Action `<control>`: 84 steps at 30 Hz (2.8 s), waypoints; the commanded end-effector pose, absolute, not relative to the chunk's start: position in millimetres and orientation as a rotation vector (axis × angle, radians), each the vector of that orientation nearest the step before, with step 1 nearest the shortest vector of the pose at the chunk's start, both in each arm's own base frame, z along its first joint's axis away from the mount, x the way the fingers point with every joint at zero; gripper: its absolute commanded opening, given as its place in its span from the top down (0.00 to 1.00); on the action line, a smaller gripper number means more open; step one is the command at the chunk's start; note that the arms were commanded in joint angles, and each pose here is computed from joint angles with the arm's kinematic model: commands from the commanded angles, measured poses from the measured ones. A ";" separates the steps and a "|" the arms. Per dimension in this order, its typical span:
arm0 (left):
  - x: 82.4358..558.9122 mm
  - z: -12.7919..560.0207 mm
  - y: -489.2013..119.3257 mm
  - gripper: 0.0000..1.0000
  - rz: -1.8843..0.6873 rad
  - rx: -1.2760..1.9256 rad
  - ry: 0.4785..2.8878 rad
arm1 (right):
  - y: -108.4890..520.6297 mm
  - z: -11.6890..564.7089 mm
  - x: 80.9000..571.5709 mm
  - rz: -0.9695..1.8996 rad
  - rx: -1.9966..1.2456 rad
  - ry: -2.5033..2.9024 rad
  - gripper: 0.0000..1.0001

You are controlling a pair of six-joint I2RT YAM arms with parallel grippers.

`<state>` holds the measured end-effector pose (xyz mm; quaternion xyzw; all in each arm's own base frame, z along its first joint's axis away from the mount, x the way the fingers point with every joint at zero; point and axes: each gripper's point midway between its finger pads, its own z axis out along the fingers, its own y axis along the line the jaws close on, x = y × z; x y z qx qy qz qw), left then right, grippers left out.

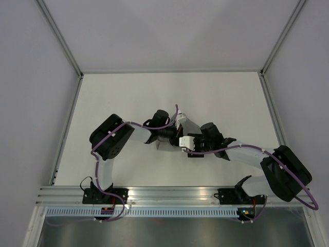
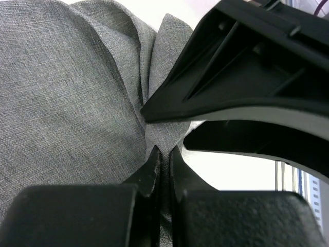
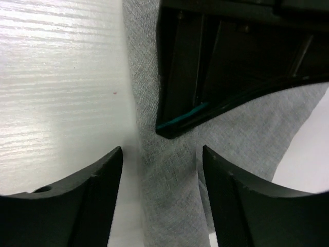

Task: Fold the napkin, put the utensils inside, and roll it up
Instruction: Roll the napkin at the center of the board.

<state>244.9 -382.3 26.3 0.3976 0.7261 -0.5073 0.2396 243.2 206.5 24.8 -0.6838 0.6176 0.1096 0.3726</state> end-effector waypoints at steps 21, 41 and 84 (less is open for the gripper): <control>289.8 19.0 -318.2 0.32 -0.800 0.796 2.187 | 198.5 -6.7 227.8 0.418 -1.930 1.796 0.85; 341.1 158.8 -209.2 0.23 -0.351 0.278 1.664 | 191.9 -4.5 223.3 0.932 -1.985 2.127 0.89; 236.8 9.2 -352.6 0.52 -0.222 1.565 1.379 | 186.9 -36.4 255.5 1.151 -1.892 2.439 0.90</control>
